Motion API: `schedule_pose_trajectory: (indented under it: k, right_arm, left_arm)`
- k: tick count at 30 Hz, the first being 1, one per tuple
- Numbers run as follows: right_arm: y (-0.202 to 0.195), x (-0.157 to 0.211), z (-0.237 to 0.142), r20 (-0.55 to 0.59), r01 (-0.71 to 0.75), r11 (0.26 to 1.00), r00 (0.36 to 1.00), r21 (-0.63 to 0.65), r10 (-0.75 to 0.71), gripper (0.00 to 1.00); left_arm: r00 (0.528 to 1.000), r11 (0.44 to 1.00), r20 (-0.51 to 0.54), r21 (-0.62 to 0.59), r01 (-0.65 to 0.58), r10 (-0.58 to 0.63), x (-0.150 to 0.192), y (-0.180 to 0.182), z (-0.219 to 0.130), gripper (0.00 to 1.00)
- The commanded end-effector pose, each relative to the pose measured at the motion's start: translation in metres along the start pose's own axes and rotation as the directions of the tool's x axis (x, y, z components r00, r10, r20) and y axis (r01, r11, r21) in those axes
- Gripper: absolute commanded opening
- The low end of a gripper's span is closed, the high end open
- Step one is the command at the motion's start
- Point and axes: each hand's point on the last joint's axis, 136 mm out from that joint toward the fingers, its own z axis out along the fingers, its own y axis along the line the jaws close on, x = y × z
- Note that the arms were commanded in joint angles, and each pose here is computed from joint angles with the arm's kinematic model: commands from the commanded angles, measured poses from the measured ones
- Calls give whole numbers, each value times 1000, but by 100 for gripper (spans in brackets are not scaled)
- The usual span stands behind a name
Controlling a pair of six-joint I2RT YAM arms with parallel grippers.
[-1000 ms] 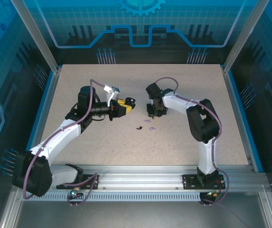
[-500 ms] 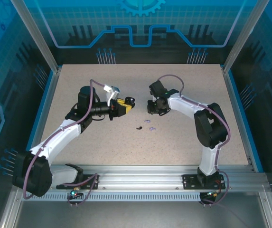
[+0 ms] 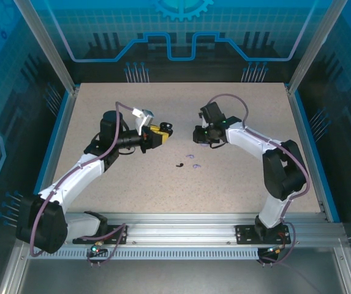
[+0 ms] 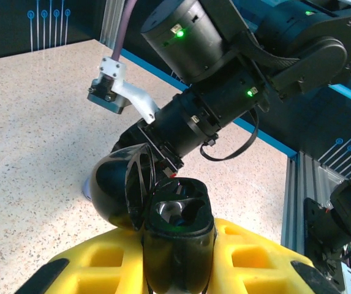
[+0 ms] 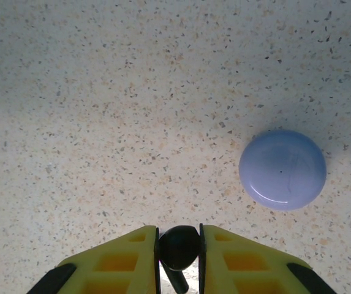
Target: Insert wireless bluetooth earbuds into charging case
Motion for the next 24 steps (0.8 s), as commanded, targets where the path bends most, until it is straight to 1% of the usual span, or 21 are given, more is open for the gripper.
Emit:
schedule_pose_trajectory:
  k: [1, 14, 24]
  right_arm:
    - [5, -10, -18, 51, -2, 999, 999, -43, 4, 21]
    - [24, -25, -64, 149, 33, 992, 989, -120, -15, 21]
    - [53, -37, -113, 254, 101, 963, 967, -248, -36, 22]
  left_arm:
    - [999, 1000, 33, -19, -6, 6, -11, 5, -2, 21]
    - [999, 999, 32, -37, 20, -19, -9, 12, 2, 21]
    - [998, 998, 37, -29, 47, -46, -8, 16, 6, 21]
